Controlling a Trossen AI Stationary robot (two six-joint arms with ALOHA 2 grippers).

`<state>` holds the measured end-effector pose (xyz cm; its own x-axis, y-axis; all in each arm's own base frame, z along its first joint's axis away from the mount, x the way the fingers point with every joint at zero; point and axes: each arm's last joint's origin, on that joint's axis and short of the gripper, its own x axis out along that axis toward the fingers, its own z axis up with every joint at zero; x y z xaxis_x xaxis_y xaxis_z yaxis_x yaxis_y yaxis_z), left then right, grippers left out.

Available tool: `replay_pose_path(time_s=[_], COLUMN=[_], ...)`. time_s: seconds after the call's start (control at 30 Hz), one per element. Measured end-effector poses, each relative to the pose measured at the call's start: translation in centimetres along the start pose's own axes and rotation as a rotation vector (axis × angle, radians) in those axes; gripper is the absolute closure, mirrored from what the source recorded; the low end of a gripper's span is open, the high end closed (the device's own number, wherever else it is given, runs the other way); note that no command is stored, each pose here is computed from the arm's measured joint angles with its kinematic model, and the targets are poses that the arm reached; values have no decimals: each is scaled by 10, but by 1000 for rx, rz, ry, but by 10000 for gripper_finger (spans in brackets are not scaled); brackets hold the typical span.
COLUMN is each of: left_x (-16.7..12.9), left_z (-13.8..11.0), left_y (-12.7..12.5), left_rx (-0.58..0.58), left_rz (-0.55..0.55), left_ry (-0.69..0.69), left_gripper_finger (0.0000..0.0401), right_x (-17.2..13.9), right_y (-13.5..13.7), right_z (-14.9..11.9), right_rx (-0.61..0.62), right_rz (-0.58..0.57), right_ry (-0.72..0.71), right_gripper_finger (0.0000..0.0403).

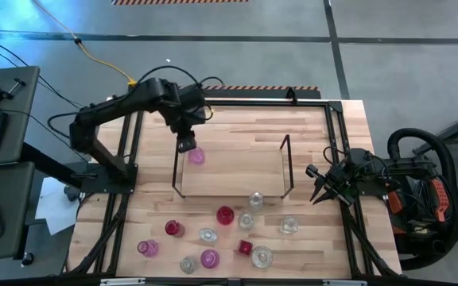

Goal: Sort vases onto shelf
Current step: Put the red vase on the shelf

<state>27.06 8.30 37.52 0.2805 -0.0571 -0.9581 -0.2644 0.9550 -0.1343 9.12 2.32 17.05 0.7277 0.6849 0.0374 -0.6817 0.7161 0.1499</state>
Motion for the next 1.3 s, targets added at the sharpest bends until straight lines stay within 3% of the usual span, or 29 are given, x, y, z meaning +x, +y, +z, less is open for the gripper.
replay_pose_path(time_s=[0.17,0.5,0.83,1.07,1.2,1.3], left_x=[-10,-7,-5,4,18,32], left_z=[-2,-32,-64,-82,-91,-101], left_y=[-47,-133,-177,-207,-226,-237], left_rx=[21,77,-90,-233,-230,-186], left_rz=[-52,-107,-102,-76,-34,59], left_ry=[-80,-26,81,133,181,239], left_gripper_finger=[292,292,288,238,214,211], right_x=[0,0,0,0,0,0], right_y=[0,0,0,0,0,0], right_z=[0,0,0,0,0,0], right_rx=[0,0,0,0,0,0], right_rz=[1,0,0,1,0,0], right_ry=[0,0,0,0,0,0], right_gripper_finger=[355,355,355,355,355,355])
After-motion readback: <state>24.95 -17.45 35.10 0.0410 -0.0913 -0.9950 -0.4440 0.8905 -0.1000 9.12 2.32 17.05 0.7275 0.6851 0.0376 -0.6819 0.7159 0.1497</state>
